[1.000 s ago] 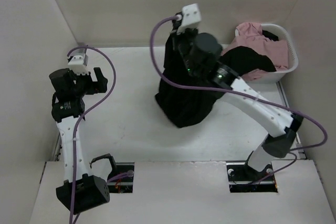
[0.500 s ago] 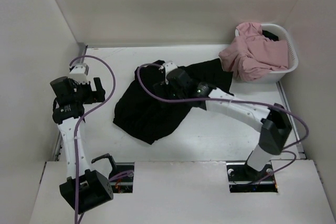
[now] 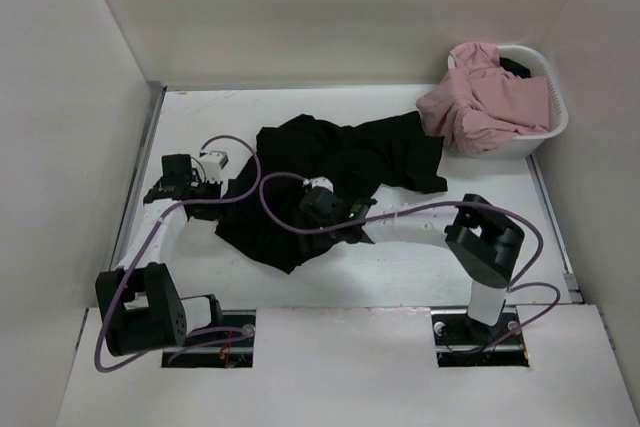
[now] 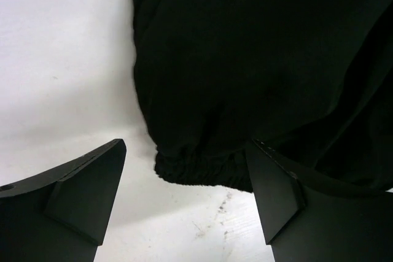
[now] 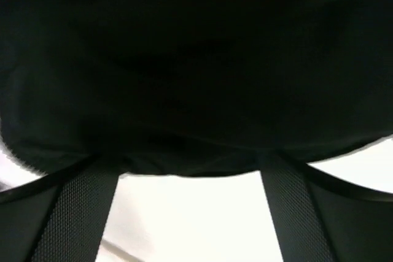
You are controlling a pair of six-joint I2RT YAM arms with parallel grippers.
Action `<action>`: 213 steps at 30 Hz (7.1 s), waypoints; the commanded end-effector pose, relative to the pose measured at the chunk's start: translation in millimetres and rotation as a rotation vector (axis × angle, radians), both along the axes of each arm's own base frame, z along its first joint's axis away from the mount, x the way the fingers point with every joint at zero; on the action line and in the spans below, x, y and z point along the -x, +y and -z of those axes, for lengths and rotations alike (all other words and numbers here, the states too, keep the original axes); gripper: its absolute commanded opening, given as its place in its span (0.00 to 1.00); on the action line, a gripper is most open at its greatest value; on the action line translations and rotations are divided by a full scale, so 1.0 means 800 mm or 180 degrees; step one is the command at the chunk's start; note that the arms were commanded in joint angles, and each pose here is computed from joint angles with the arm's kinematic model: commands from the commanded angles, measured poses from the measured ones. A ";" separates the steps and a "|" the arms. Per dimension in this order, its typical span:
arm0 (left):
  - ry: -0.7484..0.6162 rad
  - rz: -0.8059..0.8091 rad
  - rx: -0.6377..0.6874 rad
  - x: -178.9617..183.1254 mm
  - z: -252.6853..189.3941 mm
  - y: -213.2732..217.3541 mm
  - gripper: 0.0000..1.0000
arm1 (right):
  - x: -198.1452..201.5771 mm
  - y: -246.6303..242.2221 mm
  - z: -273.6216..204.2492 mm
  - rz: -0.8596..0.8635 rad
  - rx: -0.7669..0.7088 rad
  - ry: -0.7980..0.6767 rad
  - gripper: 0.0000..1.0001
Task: Fold and stack the trousers
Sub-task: Flatten the trousers out
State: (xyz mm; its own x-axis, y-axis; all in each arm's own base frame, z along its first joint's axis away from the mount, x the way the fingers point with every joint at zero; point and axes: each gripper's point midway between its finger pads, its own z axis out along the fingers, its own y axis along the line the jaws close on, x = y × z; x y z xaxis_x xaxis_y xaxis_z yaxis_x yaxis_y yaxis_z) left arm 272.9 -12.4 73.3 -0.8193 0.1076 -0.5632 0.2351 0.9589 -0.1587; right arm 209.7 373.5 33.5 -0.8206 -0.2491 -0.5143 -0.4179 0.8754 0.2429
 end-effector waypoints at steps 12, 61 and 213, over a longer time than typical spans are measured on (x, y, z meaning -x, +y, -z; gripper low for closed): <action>-0.1001 -0.1164 -0.0475 0.013 -0.099 0.135 0.85 | -0.209 0.136 -0.149 -0.0218 -0.0824 -0.0569 0.01; -0.0393 0.0971 0.0311 -0.125 -0.051 -0.191 0.79 | 0.139 -0.190 0.008 0.1070 0.0632 0.0239 1.00; -0.1754 -0.0893 -0.1061 -0.242 -0.325 0.246 0.01 | -0.162 -0.488 -0.261 0.2591 0.0330 -0.1159 0.00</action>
State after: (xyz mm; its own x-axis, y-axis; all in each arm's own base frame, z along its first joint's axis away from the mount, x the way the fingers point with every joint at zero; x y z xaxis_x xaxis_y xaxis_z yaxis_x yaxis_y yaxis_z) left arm 500.2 181.3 242.9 -0.6130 0.0997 -0.7838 -0.0484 0.9854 0.1632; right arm 346.3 -7.2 222.1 -0.6190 0.2774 -0.7347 0.2851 0.9511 0.1189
